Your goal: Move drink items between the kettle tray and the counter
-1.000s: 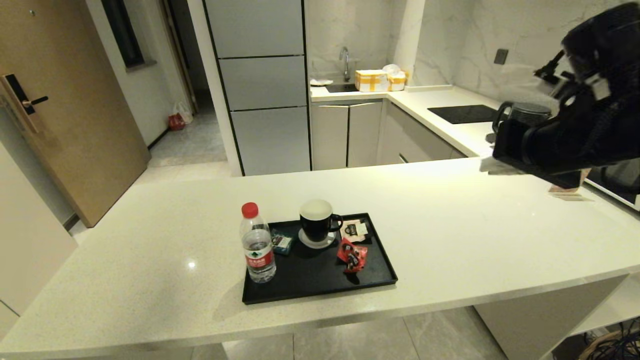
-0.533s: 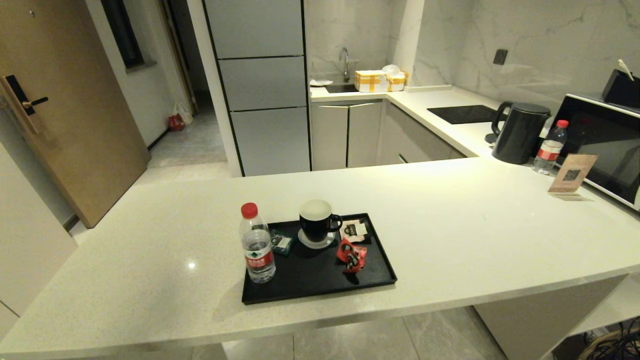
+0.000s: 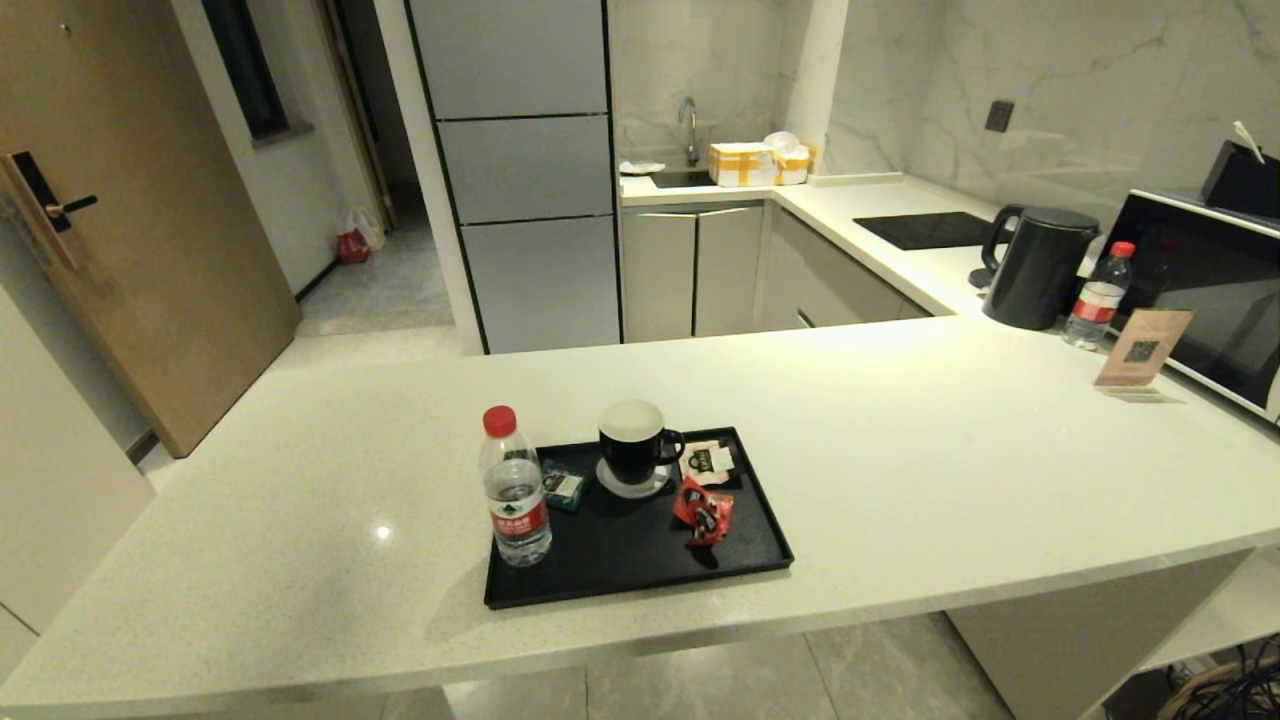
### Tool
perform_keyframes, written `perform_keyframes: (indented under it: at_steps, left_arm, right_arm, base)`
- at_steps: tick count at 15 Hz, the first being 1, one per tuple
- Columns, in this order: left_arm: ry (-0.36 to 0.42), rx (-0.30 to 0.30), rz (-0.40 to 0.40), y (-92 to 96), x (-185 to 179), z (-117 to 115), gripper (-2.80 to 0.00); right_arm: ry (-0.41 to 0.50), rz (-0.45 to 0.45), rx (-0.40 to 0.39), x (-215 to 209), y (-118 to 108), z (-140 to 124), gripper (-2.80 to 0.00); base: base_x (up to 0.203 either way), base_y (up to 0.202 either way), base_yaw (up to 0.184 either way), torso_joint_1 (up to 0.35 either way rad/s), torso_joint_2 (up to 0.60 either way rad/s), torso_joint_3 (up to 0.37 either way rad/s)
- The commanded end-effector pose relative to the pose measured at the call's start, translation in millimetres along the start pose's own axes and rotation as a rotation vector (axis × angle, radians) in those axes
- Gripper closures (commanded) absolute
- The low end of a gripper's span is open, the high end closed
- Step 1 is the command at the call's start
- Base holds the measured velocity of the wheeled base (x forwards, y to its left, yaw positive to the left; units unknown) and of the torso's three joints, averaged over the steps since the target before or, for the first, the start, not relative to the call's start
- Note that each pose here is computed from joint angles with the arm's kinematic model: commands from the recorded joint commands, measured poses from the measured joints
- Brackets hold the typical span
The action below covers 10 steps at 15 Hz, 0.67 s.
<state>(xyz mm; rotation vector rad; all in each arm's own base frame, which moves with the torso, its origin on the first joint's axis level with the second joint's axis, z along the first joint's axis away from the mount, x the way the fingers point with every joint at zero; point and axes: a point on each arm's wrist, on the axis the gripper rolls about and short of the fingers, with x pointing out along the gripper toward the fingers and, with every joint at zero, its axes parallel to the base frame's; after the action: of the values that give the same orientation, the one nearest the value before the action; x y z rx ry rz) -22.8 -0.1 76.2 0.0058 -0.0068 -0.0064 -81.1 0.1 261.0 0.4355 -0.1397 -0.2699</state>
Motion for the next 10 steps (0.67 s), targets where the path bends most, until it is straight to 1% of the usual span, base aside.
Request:
perform_keyframes:
  at_steps: [1,2,3,4,6,7,9,10]
  left_arm:
    - [-0.001,0.000,0.000,0.0,0,0,0.00]
    - [-0.001,0.000,0.000,0.0,0,0,0.00]
    - [-0.001,0.000,0.000,0.0,0,0,0.00]
    - [-0.001,0.000,0.000,0.0,0,0,0.00]
    - [0.000,0.000,0.000,0.0,0,0,0.00]
    - [-0.001,0.000,0.000,0.0,0,0,0.00]
    - [-0.001,0.000,0.000,0.0,0,0,0.00]
    - [0.001,0.000,0.000,0.0,0,0,0.00]
  right_arm:
    - [-0.084,0.085,-0.019,-5,0,-2,0.00]
    - [-0.080,0.105,-0.023,-6,-1,-2,0.00]
    - [-0.067,0.172,-0.033,-9,-6,-5,0.00]
    - [-0.041,0.211,-0.055,-9,-13,-16,0.00]
    - [-0.050,0.254,-0.131,-15,-29,-46,0.00]
    - [-0.038,0.254,-0.166,-8,-33,-62,0.00]
    - [0.038,0.242,-0.243,16,-45,-105,0.00]
    - [0.086,0.242,-0.284,29,-53,-133,0.00]
  base:
    - [0.000,0.000,0.000,0.000,0.00,0.000]
    - [0.000,0.000,0.000,0.000,0.00,0.000]
    - [0.000,0.000,0.000,0.000,0.00,0.000]
    - [0.000,0.000,0.000,0.000,0.00,0.000]
    - [0.000,0.000,0.000,0.000,0.00,0.000]
    - [0.000,0.000,0.000,0.000,0.00,0.000]
    - [0.000,0.000,0.000,0.000,0.00,0.000]
    - [0.000,0.000,0.000,0.000,0.00,0.000]
